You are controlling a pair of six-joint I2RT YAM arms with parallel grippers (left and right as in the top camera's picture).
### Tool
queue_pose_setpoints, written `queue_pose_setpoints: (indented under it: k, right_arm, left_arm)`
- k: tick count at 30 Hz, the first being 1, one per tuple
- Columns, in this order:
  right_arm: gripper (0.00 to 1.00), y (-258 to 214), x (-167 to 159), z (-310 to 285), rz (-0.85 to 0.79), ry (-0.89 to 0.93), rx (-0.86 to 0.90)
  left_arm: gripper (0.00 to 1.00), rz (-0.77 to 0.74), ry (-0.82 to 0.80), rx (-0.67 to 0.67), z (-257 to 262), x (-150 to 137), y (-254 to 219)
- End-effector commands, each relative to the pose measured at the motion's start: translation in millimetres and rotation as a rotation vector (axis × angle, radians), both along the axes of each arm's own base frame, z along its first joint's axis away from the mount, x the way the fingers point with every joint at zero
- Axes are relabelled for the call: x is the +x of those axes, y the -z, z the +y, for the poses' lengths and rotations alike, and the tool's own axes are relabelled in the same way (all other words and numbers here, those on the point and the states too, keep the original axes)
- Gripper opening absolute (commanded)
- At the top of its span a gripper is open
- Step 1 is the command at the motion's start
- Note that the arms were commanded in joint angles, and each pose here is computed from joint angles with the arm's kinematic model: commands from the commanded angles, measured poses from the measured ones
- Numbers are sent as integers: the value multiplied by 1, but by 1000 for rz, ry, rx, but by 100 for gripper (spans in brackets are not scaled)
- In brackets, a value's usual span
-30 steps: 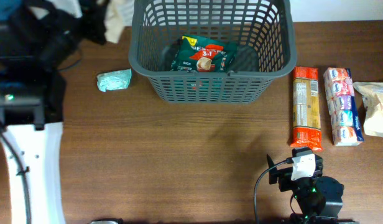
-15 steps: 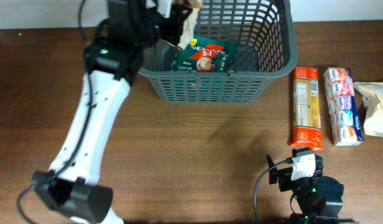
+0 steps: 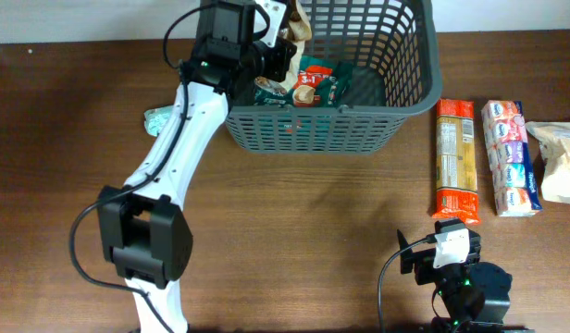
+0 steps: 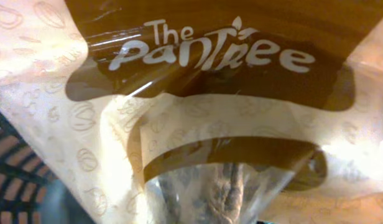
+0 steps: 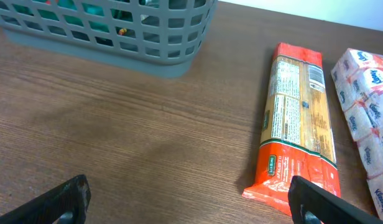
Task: Pack container
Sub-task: 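Carry the bread bag with the left gripper and release it into the basket, then move the left gripper to the mint-green wipes pack and grasp it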
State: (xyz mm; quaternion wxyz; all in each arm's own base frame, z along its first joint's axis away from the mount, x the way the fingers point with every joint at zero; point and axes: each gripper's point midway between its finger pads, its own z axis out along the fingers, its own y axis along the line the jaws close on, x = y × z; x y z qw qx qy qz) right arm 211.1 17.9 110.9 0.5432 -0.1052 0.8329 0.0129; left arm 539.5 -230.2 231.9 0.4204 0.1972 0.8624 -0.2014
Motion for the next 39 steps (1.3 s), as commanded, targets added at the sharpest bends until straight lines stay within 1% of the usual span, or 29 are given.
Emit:
queue_pose_setpoints:
  k: [1, 8, 9, 10, 11, 12, 13, 15, 18, 21, 24, 28, 31, 33, 38, 39]
  right_arm:
    - [99, 1, 0, 2, 1, -7, 13]
    - [99, 1, 0, 2, 1, -7, 13]
    - [99, 1, 0, 2, 1, -7, 13]
    - [99, 1, 0, 2, 1, -7, 13]
    - [99, 1, 0, 2, 1, -7, 13]
    - [99, 1, 0, 2, 1, -7, 13]
    - [99, 1, 0, 2, 1, -7, 13]
    - [99, 1, 0, 2, 1, -7, 13]
    - [99, 1, 0, 2, 1, -7, 13]
    - [99, 1, 0, 2, 1, -7, 13]
    - [99, 1, 0, 2, 1, -7, 13]
    - [99, 1, 0, 2, 1, -7, 13]
    - [99, 1, 0, 2, 1, -7, 13]
    - [99, 1, 0, 2, 1, -7, 13]
    - [99, 1, 0, 2, 1, -7, 13]
    - [99, 1, 0, 2, 1, -7, 13]
  left_arm:
    - [4, 23, -10, -2, -2, -1, 5]
    - [4, 73, -26, 29, 3, -4, 21]
    - [8, 80, -24, 29, 3, -5, 22]
    - [21, 82, -23, 29, 3, -7, 20]
    - [41, 85, -23, 30, 4, -8, 19]
    - [58, 84, -23, 30, 4, -9, 16]
    - [61, 80, -23, 29, 5, -11, 10]
    - [62, 59, -22, 25, 7, -15, -8]
    - [62, 0, -29, 8, 13, -23, -48]
    - [66, -83, -19, 21, 20, -34, -88]
    - [67, -124, -93, 62, 41, -48, -117]
    - [66, -144, -259, 165, 88, -71, -142]
    - [67, -119, -360, 232, 125, -88, -147]
    - [67, -71, -408, 250, 147, -97, -142]
    - [67, 116, -546, 285, 209, -109, -102]
    - [70, 144, -568, 293, 220, -109, -94]
